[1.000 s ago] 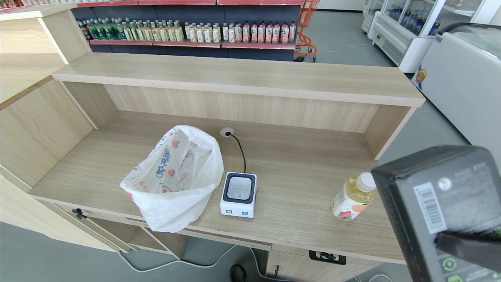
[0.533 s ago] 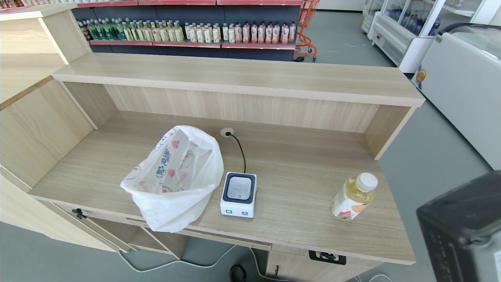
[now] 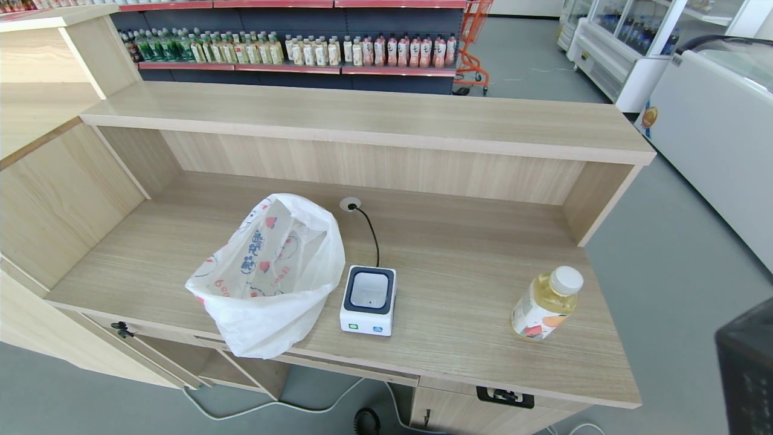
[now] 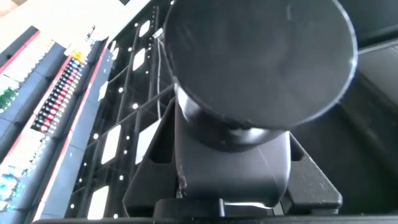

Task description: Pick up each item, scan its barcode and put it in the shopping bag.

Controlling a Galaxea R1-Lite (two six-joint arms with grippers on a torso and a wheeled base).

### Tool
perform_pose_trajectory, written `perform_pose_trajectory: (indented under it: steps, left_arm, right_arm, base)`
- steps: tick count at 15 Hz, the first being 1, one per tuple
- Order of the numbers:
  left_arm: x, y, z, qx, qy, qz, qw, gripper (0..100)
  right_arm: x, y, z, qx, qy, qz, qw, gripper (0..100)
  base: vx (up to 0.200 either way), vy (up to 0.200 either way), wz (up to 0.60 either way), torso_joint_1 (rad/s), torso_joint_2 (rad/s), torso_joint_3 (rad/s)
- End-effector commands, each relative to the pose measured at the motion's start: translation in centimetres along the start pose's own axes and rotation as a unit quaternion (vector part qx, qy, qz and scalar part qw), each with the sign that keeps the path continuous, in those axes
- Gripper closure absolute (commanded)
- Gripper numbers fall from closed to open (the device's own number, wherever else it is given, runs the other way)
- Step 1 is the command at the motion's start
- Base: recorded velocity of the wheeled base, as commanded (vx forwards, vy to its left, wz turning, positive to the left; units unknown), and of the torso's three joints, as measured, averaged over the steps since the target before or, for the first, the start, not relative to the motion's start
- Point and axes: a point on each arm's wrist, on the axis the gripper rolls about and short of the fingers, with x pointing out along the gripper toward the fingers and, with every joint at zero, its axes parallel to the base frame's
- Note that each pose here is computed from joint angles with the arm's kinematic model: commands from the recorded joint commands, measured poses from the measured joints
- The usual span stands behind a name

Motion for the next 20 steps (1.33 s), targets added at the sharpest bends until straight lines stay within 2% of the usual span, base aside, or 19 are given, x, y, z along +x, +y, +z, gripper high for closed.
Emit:
perform_pose_trajectory:
  steps: [1,15,16,17,18,19,20]
  left_arm:
    - [0.0,0.0,0.0,0.0,0.001,0.0,1.0,0]
    - [0.0,0.0,0.0,0.0,0.001,0.0,1.0,0]
    - [0.0,0.0,0.0,0.0,0.001,0.0,1.0,0]
    - [0.0,0.0,0.0,0.0,0.001,0.0,1.0,0]
    - [0.0,0.0,0.0,0.0,0.001,0.0,1.0,0]
    - [0.0,0.0,0.0,0.0,0.001,0.0,1.0,0]
    - [0.0,0.0,0.0,0.0,0.001,0.0,1.0,0]
  right_arm:
    - [-0.5,-0.6,-0.2,-0.007,0.008,-0.005,1.0,100]
    - [-1.2,-1.4,0.0,0.003,0.001,-0.015,1.0,100]
    - [-1.3,-1.2,0.0,0.019,0.002,-0.004,1.0,100]
    - [-1.2,-0.6,0.0,0.083,0.003,0.027,0.996,100]
    - [-1.3,0.7,0.1,0.164,0.029,0.1,0.981,100]
    - [-1.8,2.2,0.8,0.312,0.075,0.209,0.924,100]
    - [-2.1,2.8,1.3,0.385,0.09,0.251,0.883,100]
  base:
    - [0.0,0.0,0.0,0.0,0.0,0.0]
    - [0.0,0.0,0.0,0.0,0.0,0.0]
    - [0.0,0.0,0.0,0.0,0.0,0.0]
    - [0.0,0.0,0.0,0.0,0.0,0.0]
    - [0.0,0.0,0.0,0.0,0.0,0.0]
    - [0.0,0.0,0.0,0.0,0.0,0.0]
    - [0.0,0.0,0.0,0.0,0.0,0.0]
